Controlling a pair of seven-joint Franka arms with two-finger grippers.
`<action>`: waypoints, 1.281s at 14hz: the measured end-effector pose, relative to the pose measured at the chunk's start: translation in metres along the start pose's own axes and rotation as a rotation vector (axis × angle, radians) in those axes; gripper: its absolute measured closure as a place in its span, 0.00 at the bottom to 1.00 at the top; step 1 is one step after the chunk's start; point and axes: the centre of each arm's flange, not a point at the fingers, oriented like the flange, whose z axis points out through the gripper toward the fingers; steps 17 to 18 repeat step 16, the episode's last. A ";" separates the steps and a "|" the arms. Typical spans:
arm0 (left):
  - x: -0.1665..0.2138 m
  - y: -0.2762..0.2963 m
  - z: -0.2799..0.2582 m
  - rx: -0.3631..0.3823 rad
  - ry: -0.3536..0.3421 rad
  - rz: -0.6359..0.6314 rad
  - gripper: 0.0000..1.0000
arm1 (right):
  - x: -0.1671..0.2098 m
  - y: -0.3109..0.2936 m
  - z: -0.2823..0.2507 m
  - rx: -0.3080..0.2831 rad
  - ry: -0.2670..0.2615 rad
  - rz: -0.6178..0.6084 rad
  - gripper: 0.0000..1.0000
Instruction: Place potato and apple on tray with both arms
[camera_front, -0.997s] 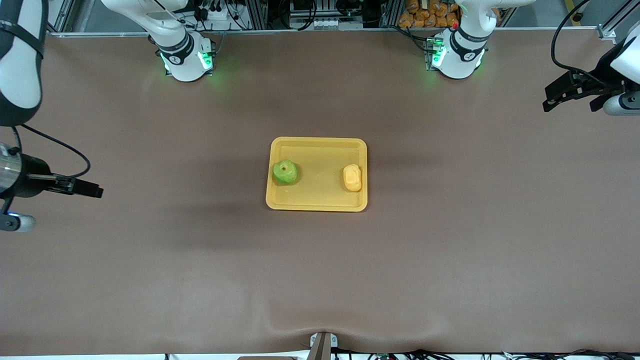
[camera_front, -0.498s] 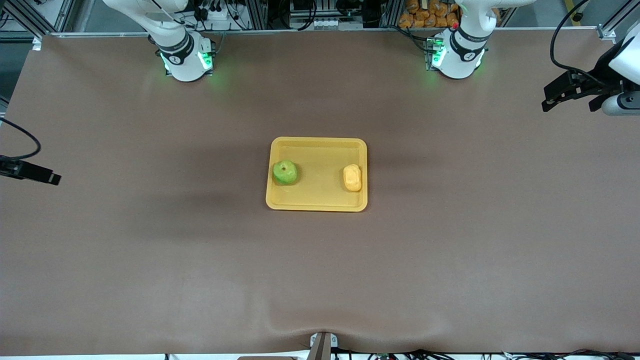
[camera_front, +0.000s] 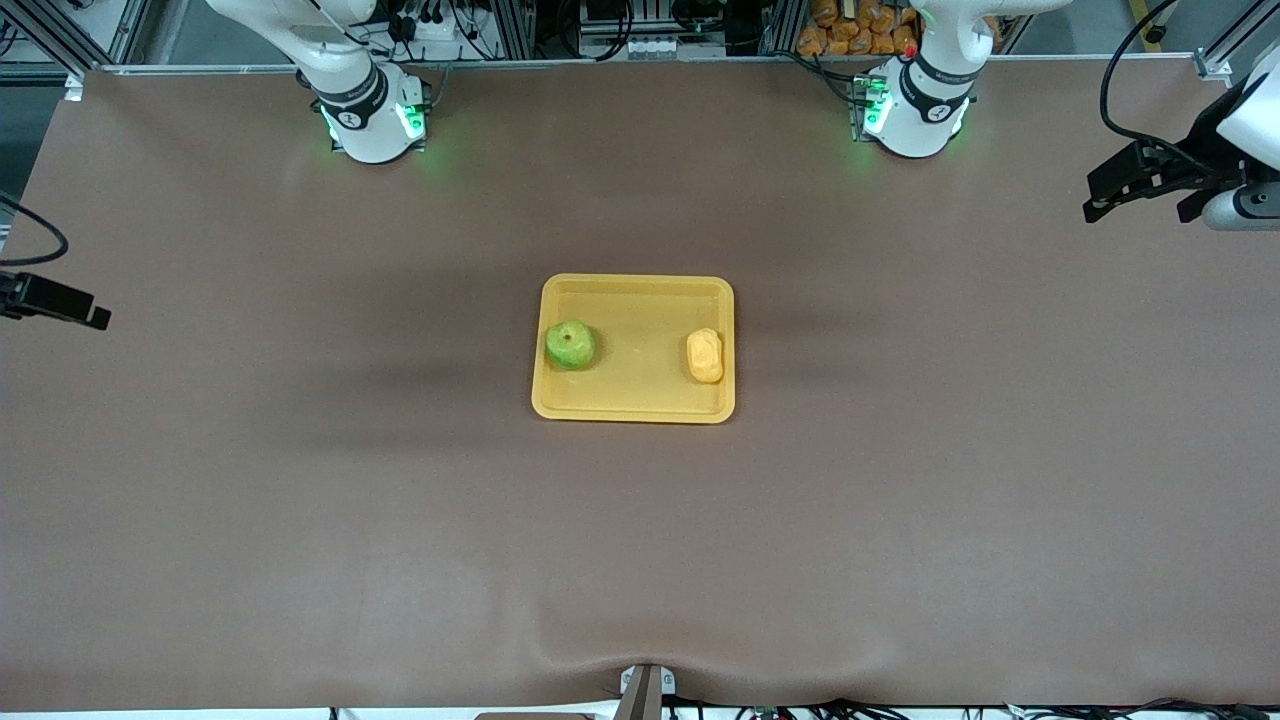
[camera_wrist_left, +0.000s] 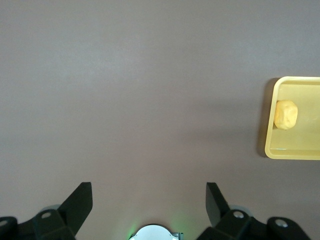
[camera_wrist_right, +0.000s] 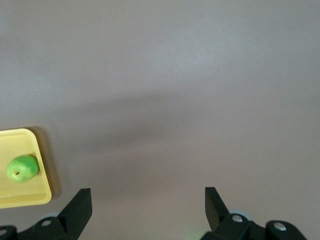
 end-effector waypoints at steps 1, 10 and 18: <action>-0.001 -0.001 0.000 0.000 -0.005 -0.002 0.00 | -0.006 -0.006 0.000 0.000 0.015 -0.011 0.00; -0.004 -0.002 -0.005 0.000 0.001 -0.004 0.00 | -0.059 -0.018 0.018 0.002 0.071 -0.043 0.00; -0.004 -0.007 -0.014 -0.001 0.018 -0.012 0.00 | -0.061 -0.018 0.014 -0.027 0.107 -0.056 0.00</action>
